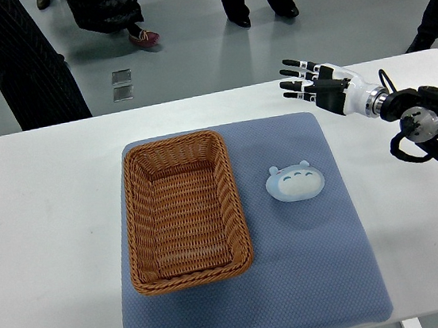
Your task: Place blue toy in brown basket
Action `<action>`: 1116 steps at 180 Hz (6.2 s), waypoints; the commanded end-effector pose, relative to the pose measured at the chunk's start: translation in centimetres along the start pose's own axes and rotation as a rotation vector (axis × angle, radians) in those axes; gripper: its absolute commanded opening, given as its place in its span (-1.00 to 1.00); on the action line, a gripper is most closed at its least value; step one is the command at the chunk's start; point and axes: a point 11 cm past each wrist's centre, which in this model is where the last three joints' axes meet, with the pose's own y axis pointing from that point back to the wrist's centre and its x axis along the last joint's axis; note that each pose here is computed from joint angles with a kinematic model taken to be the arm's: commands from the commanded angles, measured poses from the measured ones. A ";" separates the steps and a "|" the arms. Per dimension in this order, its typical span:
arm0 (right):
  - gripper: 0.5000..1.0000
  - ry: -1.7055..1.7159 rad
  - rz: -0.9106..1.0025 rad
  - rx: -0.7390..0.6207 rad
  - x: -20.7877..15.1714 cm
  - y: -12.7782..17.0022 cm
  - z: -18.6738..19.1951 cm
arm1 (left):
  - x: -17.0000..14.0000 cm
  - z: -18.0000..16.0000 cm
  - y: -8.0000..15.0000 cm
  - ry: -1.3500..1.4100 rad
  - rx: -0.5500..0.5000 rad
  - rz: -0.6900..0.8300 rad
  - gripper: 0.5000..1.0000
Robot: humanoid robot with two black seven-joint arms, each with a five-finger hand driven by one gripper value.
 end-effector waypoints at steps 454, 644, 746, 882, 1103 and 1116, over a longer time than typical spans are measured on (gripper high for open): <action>0.62 1.243 -0.467 -0.136 -6.3 5.6 5.1 | 0.0 0.3 0.0 -0.004 -0.005 0.002 1.00; -1.00 1.244 -0.475 0.023 -7.4 5.3 2.5 | 0.0 0.3 0.0 -0.004 -0.003 0.002 1.00; -1.00 1.248 -0.650 0.273 -17.6 0.7 -0.9 | 0.0 0.3 0.0 -0.004 -0.003 0.002 1.00; -1.00 1.187 -0.660 0.141 -23.6 -4.5 7.3 | 0.0 0.3 0.0 -0.004 -0.003 0.002 1.00; 0.63 0.312 -0.208 -0.074 -6.5 -1.3 -0.6 | 0.0 0.3 0.0 -0.004 -0.005 0.002 1.00; 0.63 0.238 -0.160 -0.065 -5.1 -1.2 -0.8 | 0.0 0.3 0.0 -0.004 -0.003 0.002 1.00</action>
